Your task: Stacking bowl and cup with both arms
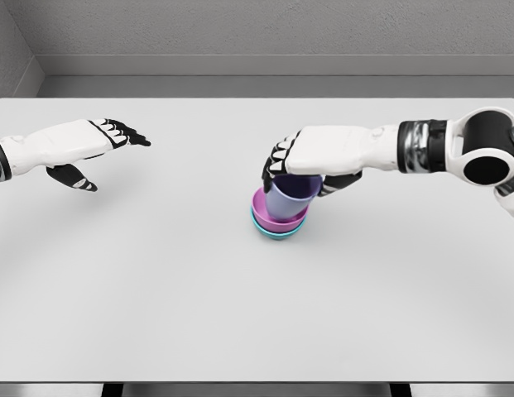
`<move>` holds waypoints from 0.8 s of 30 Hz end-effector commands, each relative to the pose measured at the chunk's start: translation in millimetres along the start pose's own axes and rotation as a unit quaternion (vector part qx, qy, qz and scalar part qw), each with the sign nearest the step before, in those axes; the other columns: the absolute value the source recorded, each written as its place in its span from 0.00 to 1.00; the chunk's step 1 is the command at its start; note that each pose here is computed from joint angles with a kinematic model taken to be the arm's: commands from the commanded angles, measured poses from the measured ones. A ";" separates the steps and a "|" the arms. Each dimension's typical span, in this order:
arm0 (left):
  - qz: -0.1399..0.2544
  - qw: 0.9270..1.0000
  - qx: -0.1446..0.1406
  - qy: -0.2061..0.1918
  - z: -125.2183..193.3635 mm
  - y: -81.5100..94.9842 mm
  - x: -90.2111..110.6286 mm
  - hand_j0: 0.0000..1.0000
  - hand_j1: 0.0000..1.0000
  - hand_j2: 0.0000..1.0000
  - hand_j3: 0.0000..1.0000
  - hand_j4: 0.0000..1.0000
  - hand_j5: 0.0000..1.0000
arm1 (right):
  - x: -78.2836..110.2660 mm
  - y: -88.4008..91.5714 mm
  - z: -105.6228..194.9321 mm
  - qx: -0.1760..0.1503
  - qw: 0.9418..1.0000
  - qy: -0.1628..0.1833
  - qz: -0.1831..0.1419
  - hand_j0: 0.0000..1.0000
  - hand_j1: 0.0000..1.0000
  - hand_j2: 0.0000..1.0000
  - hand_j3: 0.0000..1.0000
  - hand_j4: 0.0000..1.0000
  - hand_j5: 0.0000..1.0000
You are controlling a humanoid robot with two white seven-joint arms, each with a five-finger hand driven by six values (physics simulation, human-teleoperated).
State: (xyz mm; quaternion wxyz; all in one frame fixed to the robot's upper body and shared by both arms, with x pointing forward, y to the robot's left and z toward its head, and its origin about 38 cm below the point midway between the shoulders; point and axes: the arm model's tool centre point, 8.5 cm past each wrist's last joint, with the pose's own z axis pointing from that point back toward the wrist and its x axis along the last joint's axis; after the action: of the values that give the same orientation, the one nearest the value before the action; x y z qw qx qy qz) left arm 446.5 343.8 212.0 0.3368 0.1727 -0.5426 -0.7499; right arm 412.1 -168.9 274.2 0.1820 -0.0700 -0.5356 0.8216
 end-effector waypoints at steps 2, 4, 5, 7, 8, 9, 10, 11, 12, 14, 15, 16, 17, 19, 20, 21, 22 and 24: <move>0.002 1.000 0.002 0.000 0.5 0.6 -0.3 1.00 1.00 1.00 1.00 1.00 1.00 | -3.0 5.0 -4.4 0.006 1.000 0.003 -0.007 0.65 0.65 0.65 0.65 0.65 0.65; 0.003 1.000 0.002 0.001 0.6 0.4 -0.7 1.00 1.00 1.00 1.00 1.00 1.00 | -2.7 6.6 -10.2 0.008 1.000 0.000 -0.009 0.65 0.65 0.65 0.65 0.65 0.65; 0.003 1.000 0.002 0.001 0.6 0.4 -0.7 1.00 1.00 1.00 1.00 1.00 1.00 | -4.2 8.0 -11.0 0.011 1.000 0.001 -0.010 0.66 0.66 0.66 0.66 0.66 0.66; 0.002 1.000 0.002 0.000 0.5 0.6 -0.3 1.00 1.00 1.00 1.00 1.00 1.00 | -4.4 8.2 -12.7 0.011 1.000 0.001 -0.012 1.00 1.00 1.00 1.00 1.00 1.00; 0.002 1.000 0.002 0.000 0.5 0.6 -0.3 1.00 1.00 1.00 1.00 1.00 1.00 | -4.4 8.2 -12.7 0.011 1.000 0.001 -0.012 1.00 1.00 1.00 1.00 1.00 1.00; 0.002 1.000 0.002 0.000 0.5 0.6 -0.3 1.00 1.00 1.00 1.00 1.00 1.00 | -4.0 8.6 -12.9 0.011 1.000 0.000 -0.012 1.00 1.00 1.00 1.00 1.00 1.00; 0.002 1.000 0.002 0.000 0.5 0.6 -0.3 1.00 1.00 1.00 1.00 1.00 1.00 | -4.0 8.6 -12.9 0.011 1.000 0.000 -0.012 1.00 1.00 1.00 1.00 1.00 1.00; 0.002 1.000 0.002 0.000 0.5 0.6 -0.3 1.00 1.00 1.00 1.00 1.00 1.00 | -3.9 9.2 -13.1 0.011 1.000 0.000 -0.013 1.00 1.00 1.00 1.00 1.00 1.00; 0.002 1.000 0.002 0.000 0.5 0.6 -0.3 1.00 1.00 1.00 1.00 1.00 1.00 | -3.6 9.0 -13.2 0.011 1.000 0.000 -0.013 1.00 1.00 1.00 1.00 1.00 1.00; 0.002 1.000 0.002 0.000 0.5 0.6 -0.3 1.00 1.00 1.00 1.00 1.00 1.00 | -5.6 7.5 -8.2 0.012 1.000 0.005 -0.009 1.00 1.00 1.00 1.00 1.00 1.00; 0.002 1.000 0.002 0.000 0.5 0.6 -0.3 1.00 1.00 1.00 1.00 1.00 1.00 | -7.9 2.5 -2.0 0.007 1.000 0.012 -0.004 1.00 1.00 1.00 1.00 1.00 1.00; 0.002 1.000 0.002 0.000 0.5 0.6 -0.3 1.00 1.00 1.00 1.00 1.00 1.00 | -11.0 -3.7 7.4 -0.002 1.000 0.021 0.001 1.00 1.00 1.00 1.00 1.00 1.00; 0.002 1.000 0.002 0.000 0.5 0.6 -0.3 1.00 1.00 1.00 1.00 1.00 1.00 | -15.8 -19.8 27.1 -0.024 0.999 0.039 0.015 1.00 1.00 1.00 1.00 1.00 1.00; 0.002 1.000 0.002 0.000 0.5 0.6 -0.3 1.00 1.00 1.00 1.00 1.00 1.00 | -23.1 -39.9 71.4 -0.054 0.995 0.079 0.039 1.00 1.00 1.00 1.00 1.00 1.00; 0.002 1.000 0.002 0.000 0.5 0.6 -0.3 1.00 1.00 1.00 1.00 1.00 1.00 | -22.2 -46.7 87.5 -0.060 0.993 0.081 0.060 1.00 1.00 1.00 1.00 1.00 1.00; 0.002 1.000 0.002 0.000 0.5 0.6 -0.3 1.00 1.00 1.00 1.00 1.00 1.00 | -22.3 -45.4 102.4 -0.058 0.992 0.079 0.076 1.00 1.00 1.00 1.00 1.00 1.00; 0.002 1.000 0.002 0.000 0.5 0.6 -0.3 1.00 1.00 1.00 1.00 1.00 1.00 | -24.4 -36.9 112.5 -0.055 0.992 0.084 0.073 1.00 1.00 1.00 1.00 1.00 1.00; 0.002 1.000 0.002 0.001 1.1 0.7 -0.6 1.00 1.00 1.00 1.00 1.00 1.00 | -27.0 -13.3 126.6 -0.037 0.994 0.090 0.060 1.00 1.00 1.00 1.00 1.00 1.00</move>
State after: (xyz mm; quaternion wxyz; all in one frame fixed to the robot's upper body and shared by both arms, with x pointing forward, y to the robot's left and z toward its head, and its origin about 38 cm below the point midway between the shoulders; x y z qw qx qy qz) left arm 446.5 344.2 212.1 0.3369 0.1731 -0.5423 -0.7499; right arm 404.4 -261.4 306.6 0.1962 -0.1458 -0.5421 0.8039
